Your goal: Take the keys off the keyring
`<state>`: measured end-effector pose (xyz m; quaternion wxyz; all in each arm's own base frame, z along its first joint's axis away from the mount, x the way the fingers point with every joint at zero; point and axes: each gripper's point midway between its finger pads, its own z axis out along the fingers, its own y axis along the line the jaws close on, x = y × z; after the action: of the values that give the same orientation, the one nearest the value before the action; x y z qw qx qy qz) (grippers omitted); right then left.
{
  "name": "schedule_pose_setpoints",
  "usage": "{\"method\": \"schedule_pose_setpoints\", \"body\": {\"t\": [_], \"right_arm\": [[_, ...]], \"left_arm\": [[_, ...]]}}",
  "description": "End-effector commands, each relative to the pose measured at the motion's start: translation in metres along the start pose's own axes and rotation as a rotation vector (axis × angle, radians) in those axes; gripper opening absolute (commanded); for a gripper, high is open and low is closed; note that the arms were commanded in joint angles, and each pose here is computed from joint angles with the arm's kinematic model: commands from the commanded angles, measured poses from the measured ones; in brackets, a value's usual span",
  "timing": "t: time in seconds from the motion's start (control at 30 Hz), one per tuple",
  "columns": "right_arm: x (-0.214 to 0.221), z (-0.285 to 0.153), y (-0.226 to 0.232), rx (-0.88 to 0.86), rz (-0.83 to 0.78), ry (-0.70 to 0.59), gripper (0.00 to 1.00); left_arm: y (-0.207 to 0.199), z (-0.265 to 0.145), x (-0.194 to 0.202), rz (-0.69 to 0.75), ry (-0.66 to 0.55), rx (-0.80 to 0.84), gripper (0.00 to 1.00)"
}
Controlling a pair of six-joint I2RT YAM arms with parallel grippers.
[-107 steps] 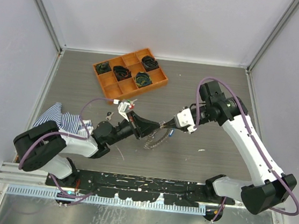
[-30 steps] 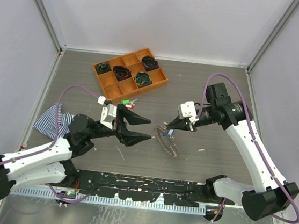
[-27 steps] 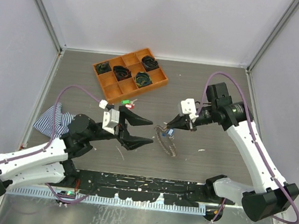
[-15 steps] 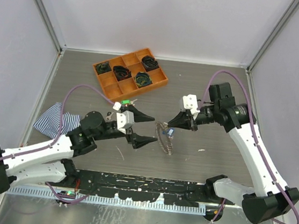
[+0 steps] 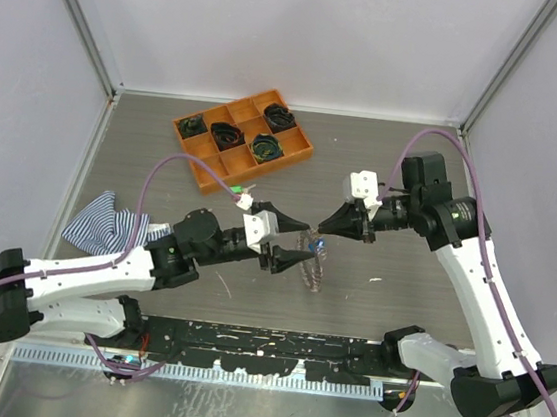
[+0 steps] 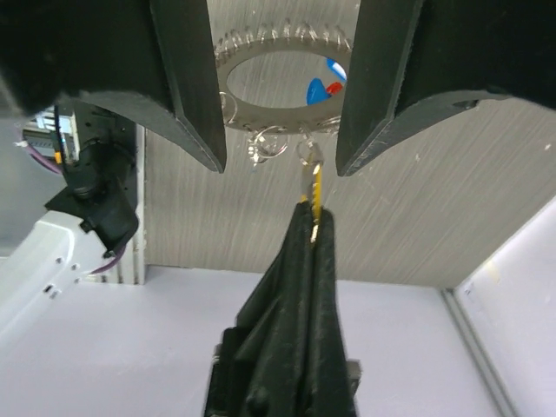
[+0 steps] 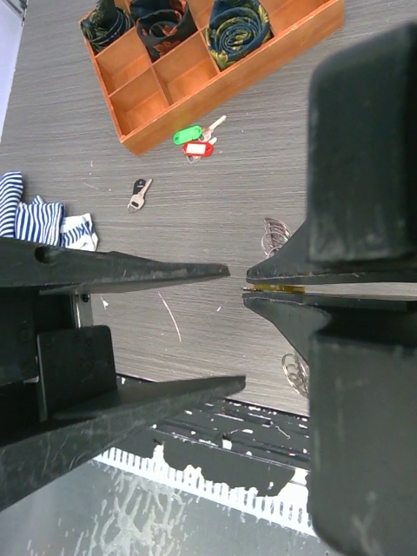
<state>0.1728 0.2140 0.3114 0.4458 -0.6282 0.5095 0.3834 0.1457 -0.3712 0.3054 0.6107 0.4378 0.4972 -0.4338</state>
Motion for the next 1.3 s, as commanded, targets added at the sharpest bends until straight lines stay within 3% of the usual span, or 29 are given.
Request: {"method": "schedule_pose_setpoints", "body": {"t": [0.0, 0.1, 0.23, 0.37, 0.5, 0.67, 0.77, 1.03, 1.27], "right_arm": [[-0.028, -0.009, 0.002, 0.019, -0.058, -0.043, 0.01], [-0.03, -0.01, 0.003, 0.021, -0.055, -0.039, 0.01], [-0.03, -0.011, 0.002, 0.026, -0.052, -0.035, 0.01], [-0.031, -0.01, -0.004, 0.023, -0.041, -0.032, 0.01], [-0.025, -0.006, -0.012, 0.025, -0.016, -0.019, 0.01], [-0.026, -0.007, -0.014, 0.045, -0.008, -0.025, 0.01], [-0.025, -0.006, -0.018, 0.046, 0.0, -0.026, 0.01], [-0.018, -0.003, -0.022, 0.046, 0.023, -0.023, 0.01], [-0.024, -0.003, -0.017, 0.033, 0.021, -0.049, 0.01]], "left_arm": [[0.017, 0.006, -0.042, 0.04, -0.067, -0.097, 0.54], [0.02, 0.005, -0.048, 0.058, 0.047, -0.093, 0.56], [0.005, -0.007, -0.071, 0.214, 0.159, 0.066, 0.68], [0.003, -0.019, -0.094, 0.177, 0.126, 0.189, 0.72], [0.007, -0.02, -0.06, 0.053, 0.169, 0.252, 0.66], [0.021, -0.01, -0.049, 0.07, 0.019, 0.144, 0.57], [0.023, -0.009, -0.049, 0.113, 0.016, 0.147, 0.53], [0.031, 0.008, -0.037, 0.133, -0.013, 0.143, 0.54], [0.039, 0.017, -0.029, 0.031, 0.015, 0.089, 0.51]]}}
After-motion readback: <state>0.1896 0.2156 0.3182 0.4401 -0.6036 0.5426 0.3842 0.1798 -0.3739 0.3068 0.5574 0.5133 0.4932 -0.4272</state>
